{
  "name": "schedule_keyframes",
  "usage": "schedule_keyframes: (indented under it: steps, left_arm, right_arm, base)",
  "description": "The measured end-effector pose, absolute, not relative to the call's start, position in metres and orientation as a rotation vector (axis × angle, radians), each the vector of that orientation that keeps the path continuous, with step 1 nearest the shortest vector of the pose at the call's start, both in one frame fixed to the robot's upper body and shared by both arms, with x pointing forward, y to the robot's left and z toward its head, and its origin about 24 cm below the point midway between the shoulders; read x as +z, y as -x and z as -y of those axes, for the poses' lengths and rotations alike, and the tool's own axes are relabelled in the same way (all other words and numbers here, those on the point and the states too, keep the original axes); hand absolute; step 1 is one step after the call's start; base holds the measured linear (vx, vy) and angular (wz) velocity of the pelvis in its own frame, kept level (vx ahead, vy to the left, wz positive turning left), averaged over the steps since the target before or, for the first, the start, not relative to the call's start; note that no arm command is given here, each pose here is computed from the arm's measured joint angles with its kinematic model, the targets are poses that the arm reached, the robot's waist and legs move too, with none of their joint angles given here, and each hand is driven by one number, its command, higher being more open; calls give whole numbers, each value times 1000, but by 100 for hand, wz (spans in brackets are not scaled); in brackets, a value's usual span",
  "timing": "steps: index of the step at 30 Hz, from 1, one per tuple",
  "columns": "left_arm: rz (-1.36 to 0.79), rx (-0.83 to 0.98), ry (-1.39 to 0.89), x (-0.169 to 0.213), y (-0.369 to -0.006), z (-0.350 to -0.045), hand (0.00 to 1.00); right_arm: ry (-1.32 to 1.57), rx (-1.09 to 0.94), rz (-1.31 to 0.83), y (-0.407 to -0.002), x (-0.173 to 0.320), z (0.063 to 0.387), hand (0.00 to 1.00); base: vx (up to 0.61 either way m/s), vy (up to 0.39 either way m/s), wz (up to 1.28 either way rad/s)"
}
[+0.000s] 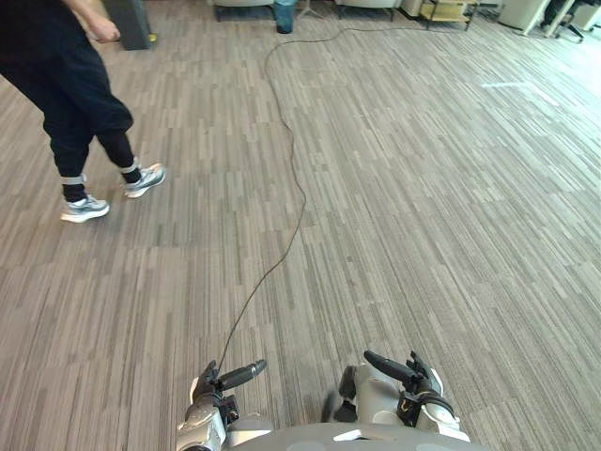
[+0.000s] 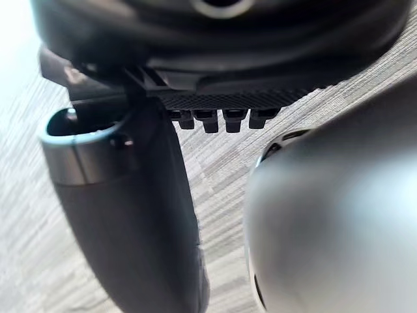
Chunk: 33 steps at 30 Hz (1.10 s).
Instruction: Pick up cushions and gather them together orderly.
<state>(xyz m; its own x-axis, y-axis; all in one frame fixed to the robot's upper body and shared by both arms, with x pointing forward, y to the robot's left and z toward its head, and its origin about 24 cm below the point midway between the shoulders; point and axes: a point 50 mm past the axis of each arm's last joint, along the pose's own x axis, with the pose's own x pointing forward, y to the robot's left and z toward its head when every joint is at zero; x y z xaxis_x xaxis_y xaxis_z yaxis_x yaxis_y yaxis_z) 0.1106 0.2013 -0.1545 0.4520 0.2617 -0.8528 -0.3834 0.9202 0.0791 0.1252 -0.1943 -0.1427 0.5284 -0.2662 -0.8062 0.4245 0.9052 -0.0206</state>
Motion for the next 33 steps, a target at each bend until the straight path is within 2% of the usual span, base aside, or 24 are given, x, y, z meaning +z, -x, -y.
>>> schedule_keyframes:
  steps: [5,11,19,24,33]
  left_arm:
    - [-1046,365,174,-157,-113,-183,100]
    - [-943,449,200,-147,-118,-199,100]
    - [-860,506,271,-141,-123,-201,100]
    - [-899,570,239,-144,-110,-222,100]
    - [-1024,513,211,-157,-98,-207,100]
  right_arm:
    - [-177,-415,-916,-130,-140,202,100]
    - [-154,-372,-969,-127,-145,192,100]
    - [-148,-371,-1040,-110,-153,187,100]
    - [-181,-321,-1089,-94,-158,164,100]
    - [-153,-375,-961,-121,-146,193,100]
  base:
    - [693,-168,-22]
    - [557,-69,-98]
    - [528,165,-108]
    - [714,316,-111]
    - [506,114,-31]
